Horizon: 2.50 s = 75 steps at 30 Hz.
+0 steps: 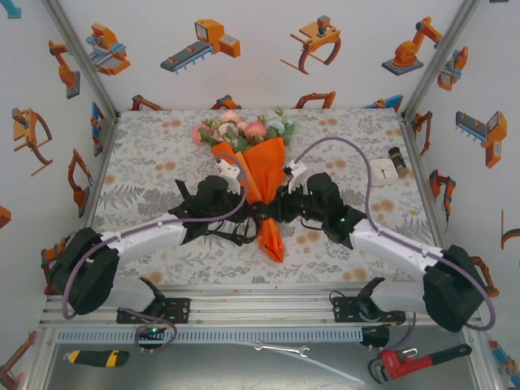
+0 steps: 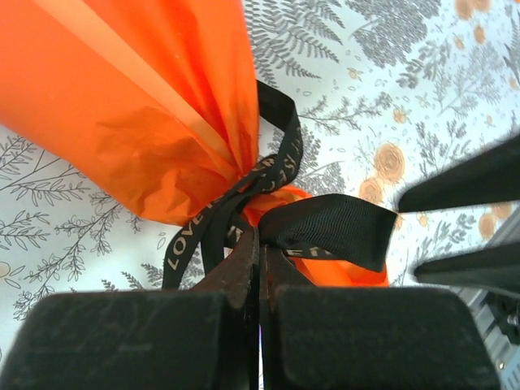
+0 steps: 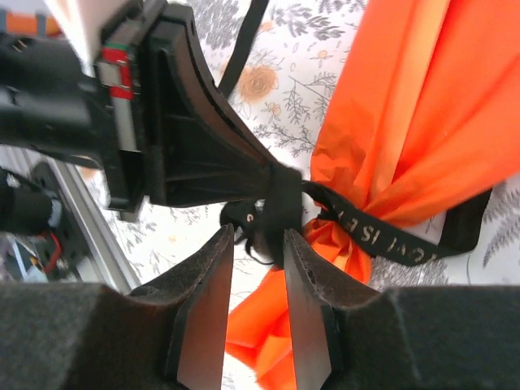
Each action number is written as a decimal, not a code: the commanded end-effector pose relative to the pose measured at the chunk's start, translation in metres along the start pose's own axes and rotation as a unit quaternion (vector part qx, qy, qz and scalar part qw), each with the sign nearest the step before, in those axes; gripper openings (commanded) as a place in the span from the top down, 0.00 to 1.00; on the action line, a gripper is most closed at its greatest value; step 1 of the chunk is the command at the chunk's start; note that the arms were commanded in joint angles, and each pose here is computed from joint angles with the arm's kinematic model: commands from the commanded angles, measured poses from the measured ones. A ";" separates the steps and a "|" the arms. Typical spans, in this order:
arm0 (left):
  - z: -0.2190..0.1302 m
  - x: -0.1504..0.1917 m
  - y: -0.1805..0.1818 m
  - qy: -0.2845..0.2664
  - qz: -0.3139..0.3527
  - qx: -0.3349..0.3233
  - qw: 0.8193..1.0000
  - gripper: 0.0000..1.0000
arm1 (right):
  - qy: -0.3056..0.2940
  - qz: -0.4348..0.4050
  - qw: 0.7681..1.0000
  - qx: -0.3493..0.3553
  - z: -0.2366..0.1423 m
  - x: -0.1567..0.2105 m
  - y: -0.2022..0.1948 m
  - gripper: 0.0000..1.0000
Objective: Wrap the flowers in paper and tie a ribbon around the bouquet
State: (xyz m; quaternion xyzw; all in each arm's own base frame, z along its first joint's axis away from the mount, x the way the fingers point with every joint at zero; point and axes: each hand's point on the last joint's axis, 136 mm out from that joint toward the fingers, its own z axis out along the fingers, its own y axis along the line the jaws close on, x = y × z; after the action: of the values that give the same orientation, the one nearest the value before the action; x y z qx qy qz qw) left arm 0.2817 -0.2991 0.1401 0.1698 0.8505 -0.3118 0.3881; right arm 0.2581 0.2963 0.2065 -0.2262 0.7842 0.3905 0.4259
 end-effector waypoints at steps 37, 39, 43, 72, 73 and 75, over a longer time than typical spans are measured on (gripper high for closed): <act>0.018 -0.031 0.033 -0.030 -0.053 -0.036 0.997 0.91 | -0.125 0.169 0.967 0.146 0.067 0.069 0.036 0.49; 0.013 -0.036 0.029 -0.037 -0.040 -0.032 0.998 0.91 | -0.119 0.137 0.976 0.120 0.054 0.057 0.051 0.49; 0.011 -0.037 0.026 -0.032 -0.028 -0.025 0.999 0.95 | -0.098 0.033 0.984 0.145 0.021 0.028 0.057 0.44; 0.003 -0.040 0.025 -0.042 -0.028 -0.023 0.998 0.88 | -0.012 -0.162 0.987 0.016 0.071 -0.036 -0.046 0.91; 0.000 -0.041 0.026 -0.044 -0.027 -0.029 0.998 0.80 | -0.017 -0.162 0.986 0.019 0.069 -0.039 -0.046 0.96; -0.010 -0.044 0.029 -0.050 -0.023 -0.044 0.998 0.67 | -0.018 -0.162 0.986 0.022 0.066 -0.043 -0.045 1.00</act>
State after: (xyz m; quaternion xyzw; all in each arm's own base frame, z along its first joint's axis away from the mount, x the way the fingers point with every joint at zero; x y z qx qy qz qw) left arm 0.3182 -0.2839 0.1456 0.1201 0.8544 -0.3048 0.4034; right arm 0.3353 0.3203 0.1611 -0.3353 0.7696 0.2946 0.4567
